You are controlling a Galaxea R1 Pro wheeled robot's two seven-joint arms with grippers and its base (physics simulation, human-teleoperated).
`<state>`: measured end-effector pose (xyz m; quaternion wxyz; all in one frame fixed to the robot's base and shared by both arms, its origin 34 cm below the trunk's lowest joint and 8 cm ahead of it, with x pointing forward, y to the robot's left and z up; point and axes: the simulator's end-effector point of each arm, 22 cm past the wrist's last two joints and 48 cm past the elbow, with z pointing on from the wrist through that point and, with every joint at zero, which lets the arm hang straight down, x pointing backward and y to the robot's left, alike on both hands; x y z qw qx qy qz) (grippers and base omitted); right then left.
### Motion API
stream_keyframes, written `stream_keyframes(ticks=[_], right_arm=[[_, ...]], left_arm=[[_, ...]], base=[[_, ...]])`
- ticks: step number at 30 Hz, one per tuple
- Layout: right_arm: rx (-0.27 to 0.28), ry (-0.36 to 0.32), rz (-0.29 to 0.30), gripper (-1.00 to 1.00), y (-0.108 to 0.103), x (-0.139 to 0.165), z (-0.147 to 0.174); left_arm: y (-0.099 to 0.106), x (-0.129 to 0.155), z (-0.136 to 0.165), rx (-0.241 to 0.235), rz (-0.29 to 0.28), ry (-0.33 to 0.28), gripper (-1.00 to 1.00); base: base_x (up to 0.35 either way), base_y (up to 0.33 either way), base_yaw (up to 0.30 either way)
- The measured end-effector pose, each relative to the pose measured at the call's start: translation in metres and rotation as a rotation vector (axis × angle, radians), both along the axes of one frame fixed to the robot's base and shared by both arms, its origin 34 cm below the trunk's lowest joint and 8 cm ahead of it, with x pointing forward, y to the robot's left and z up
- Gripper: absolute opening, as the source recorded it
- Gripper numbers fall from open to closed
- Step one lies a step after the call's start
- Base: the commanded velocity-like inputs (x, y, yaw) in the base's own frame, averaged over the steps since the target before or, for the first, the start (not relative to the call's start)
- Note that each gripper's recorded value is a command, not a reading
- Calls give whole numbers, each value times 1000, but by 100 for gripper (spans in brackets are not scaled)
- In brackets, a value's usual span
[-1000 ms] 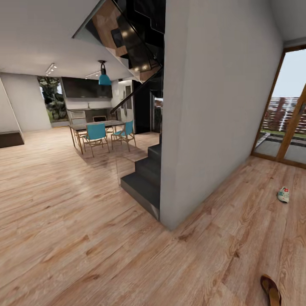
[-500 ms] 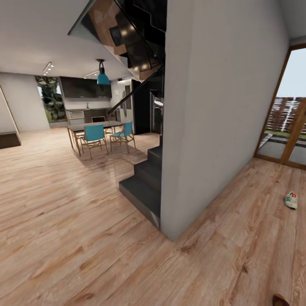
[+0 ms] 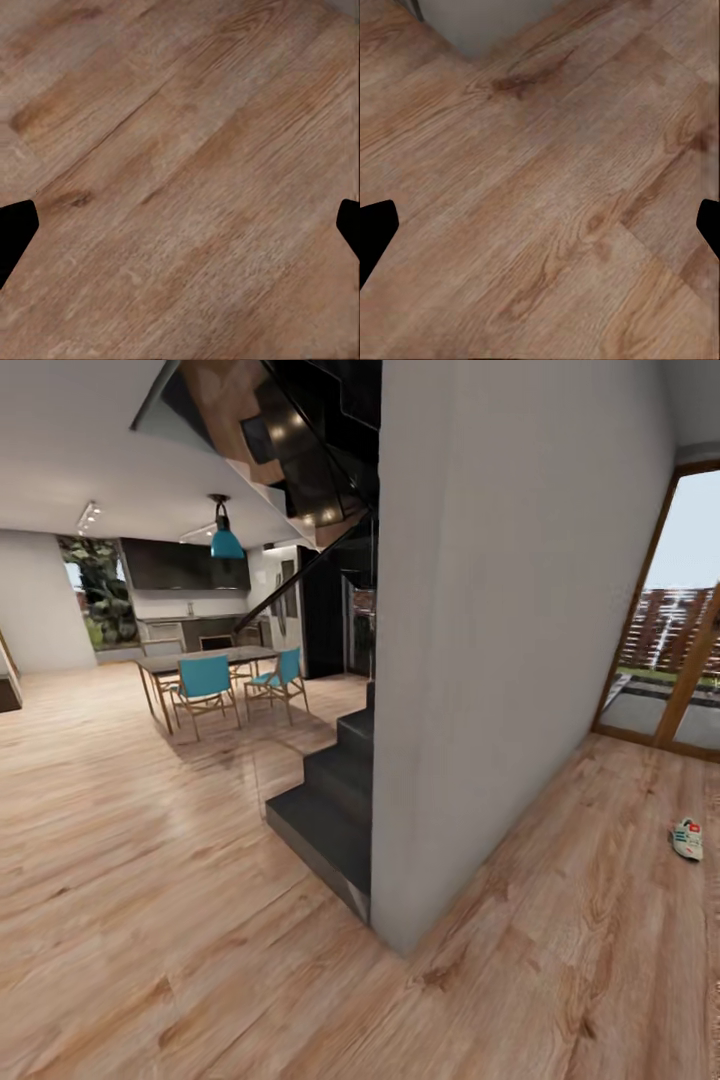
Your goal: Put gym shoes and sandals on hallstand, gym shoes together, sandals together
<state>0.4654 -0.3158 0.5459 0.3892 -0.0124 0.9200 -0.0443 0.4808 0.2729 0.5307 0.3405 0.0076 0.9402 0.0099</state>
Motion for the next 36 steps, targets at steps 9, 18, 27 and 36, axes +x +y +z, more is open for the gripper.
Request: stream_keyframes(ticks=[9, 18, 27, 36], right_arm=[[-1, -67, -9, 100, -3, 24, 20], [-1, -66, -13, 100, -4, 23, 20], [-1, -66, -14, 100, -4, 23, 20], [0, -66, -14, 100, -4, 23, 20]], left_arm=[[-2, 3, 3, 1, -7, -21, 100], [-3, 4, 3, 1, -13, -24, 100], [-3, 4, 3, 1, -13, -24, 100], [-3, 5, 4, 1, -12, -26, 100]], base=[[340, 0, -289], [340, -2, -299], [320, -123, -300], [295, -200, -300]])
